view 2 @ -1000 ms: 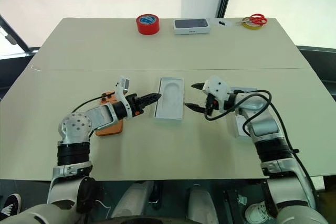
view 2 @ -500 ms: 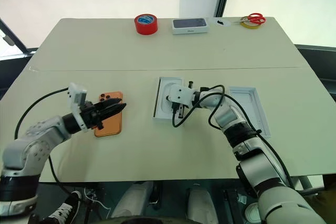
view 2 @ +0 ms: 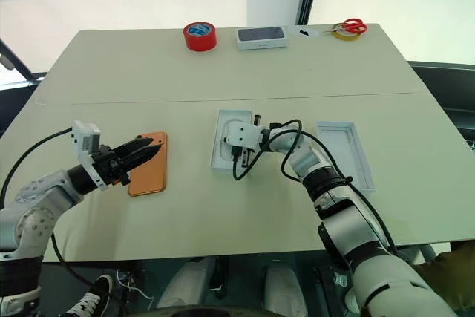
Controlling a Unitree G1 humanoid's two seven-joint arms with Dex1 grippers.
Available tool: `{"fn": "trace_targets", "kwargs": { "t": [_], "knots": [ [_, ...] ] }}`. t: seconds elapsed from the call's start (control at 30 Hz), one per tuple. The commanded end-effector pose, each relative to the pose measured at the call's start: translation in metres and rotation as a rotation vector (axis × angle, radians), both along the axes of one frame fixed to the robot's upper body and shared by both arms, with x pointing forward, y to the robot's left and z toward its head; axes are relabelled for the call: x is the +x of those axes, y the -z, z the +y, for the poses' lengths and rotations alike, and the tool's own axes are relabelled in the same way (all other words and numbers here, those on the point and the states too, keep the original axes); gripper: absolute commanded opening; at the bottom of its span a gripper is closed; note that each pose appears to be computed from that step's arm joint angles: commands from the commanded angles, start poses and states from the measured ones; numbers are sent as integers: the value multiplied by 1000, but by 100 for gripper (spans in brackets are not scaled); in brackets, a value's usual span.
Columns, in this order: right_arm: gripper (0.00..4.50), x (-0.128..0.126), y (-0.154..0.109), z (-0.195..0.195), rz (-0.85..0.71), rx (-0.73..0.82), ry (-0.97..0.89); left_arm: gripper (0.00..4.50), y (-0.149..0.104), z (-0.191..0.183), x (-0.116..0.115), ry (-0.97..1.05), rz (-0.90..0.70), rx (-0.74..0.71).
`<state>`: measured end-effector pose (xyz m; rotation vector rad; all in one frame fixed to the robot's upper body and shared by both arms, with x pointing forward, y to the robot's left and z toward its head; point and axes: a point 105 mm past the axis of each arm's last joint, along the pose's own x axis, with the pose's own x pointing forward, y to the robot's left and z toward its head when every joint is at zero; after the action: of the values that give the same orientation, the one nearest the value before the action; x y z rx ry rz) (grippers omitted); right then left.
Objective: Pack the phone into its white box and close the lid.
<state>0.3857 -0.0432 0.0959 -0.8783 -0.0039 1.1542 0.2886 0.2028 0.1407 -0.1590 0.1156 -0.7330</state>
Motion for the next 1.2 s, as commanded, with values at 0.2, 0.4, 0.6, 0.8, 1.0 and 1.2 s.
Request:
{"fn": "trace_targets", "kwargs": {
  "t": [0.2, 0.4, 0.6, 0.8, 1.0, 1.2],
  "knots": [
    [5, 1, -60, 17, -13, 264, -13, 186, -11, 49, -4, -152, 146, -164],
    [5, -22, -70, 64, 13, 300, -102, 186, 0, 85, -4, -286, 273, -273],
    [5, -46, -40, 107, 43, 123, -192, 186, 27, 78, -6, -281, 397, -279],
    [5, -49, -14, 121, -37, -71, -223, 186, 51, 69, -9, -250, 478, -178],
    [5, -52, -4, 127, -34, -125, -242, 186, 68, 55, -4, -202, 506, -84],
    [5, -51, -2, 125, -21, -137, -236, 186, 77, 37, 3, -146, 549, -65]
  ]
}}
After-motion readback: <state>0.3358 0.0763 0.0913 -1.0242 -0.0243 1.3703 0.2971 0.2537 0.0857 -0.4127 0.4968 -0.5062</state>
